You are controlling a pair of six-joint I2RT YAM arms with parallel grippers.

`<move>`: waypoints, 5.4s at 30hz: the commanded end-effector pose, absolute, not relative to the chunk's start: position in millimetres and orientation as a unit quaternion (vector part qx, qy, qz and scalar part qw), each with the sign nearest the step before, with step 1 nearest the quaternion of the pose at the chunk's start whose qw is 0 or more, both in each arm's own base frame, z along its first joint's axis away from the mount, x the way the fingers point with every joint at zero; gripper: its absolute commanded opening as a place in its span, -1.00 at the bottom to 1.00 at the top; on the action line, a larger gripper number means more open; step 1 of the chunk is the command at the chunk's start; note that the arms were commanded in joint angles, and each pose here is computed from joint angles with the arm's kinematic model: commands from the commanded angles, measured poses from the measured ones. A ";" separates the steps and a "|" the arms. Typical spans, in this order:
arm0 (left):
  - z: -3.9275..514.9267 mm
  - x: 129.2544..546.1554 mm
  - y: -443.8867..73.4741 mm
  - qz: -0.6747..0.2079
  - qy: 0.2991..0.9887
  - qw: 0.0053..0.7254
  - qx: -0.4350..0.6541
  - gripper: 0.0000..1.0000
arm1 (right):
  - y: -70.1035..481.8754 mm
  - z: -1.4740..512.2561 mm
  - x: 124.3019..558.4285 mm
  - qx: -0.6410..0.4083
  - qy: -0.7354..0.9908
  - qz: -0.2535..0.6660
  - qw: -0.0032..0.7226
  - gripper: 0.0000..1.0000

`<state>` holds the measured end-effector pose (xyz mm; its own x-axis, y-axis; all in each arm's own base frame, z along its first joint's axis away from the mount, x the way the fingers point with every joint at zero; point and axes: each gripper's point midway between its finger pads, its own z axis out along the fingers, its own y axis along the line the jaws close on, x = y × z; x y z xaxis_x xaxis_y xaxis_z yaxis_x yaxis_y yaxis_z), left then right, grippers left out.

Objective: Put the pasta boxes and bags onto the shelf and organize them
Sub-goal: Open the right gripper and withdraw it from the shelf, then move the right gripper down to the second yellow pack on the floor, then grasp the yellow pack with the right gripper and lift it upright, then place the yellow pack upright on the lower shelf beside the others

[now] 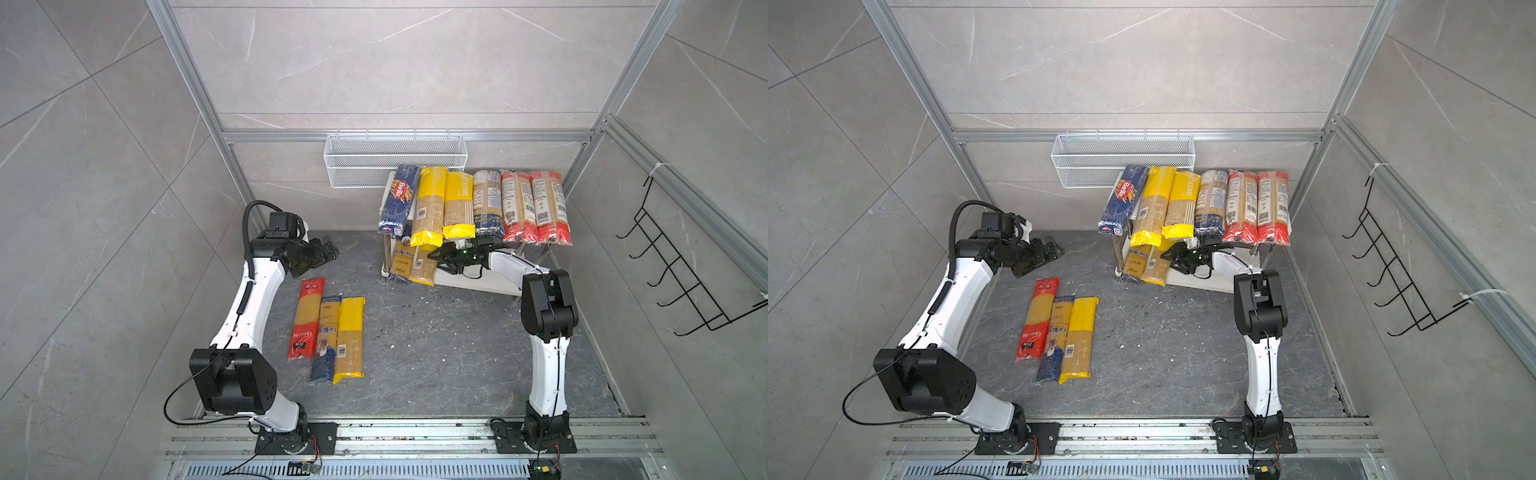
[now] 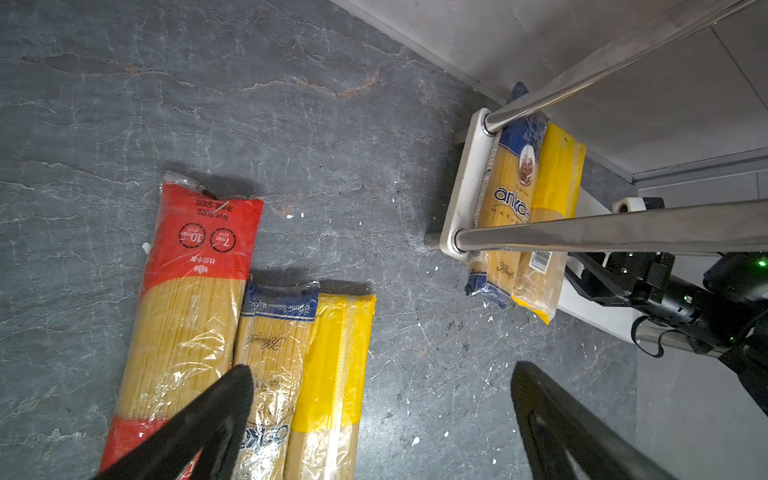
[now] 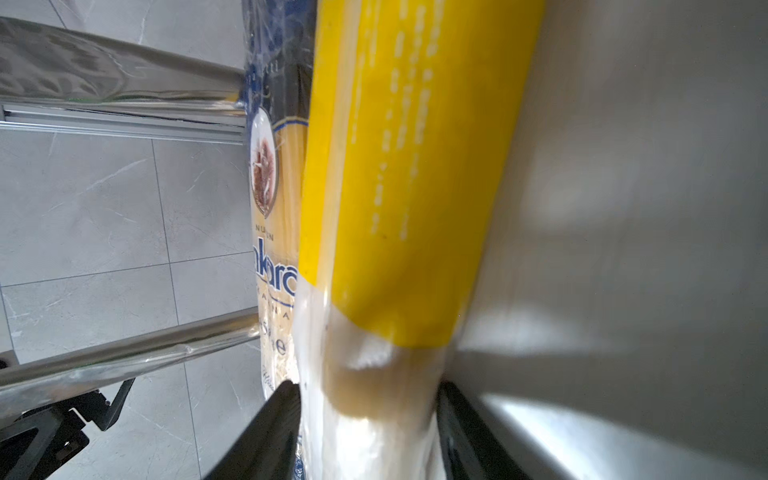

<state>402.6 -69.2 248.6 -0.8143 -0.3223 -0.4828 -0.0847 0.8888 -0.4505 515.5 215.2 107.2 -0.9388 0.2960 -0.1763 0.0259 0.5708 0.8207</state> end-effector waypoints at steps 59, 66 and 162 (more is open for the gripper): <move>267.9 223.2 -44.3 -0.203 0.888 0.373 -0.178 1.00 | 459.4 31.5 259.5 -0.226 0.969 0.098 0.032 0.99; 269.4 221.1 -45.3 -0.198 0.889 0.377 -0.166 1.00 | 475.7 12.2 245.0 -0.235 0.968 0.083 0.008 1.00; 281.6 416.4 -89.8 -0.219 0.889 0.360 -0.180 1.00 | 144.5 149.4 444.0 0.049 0.874 0.436 0.211 -1.00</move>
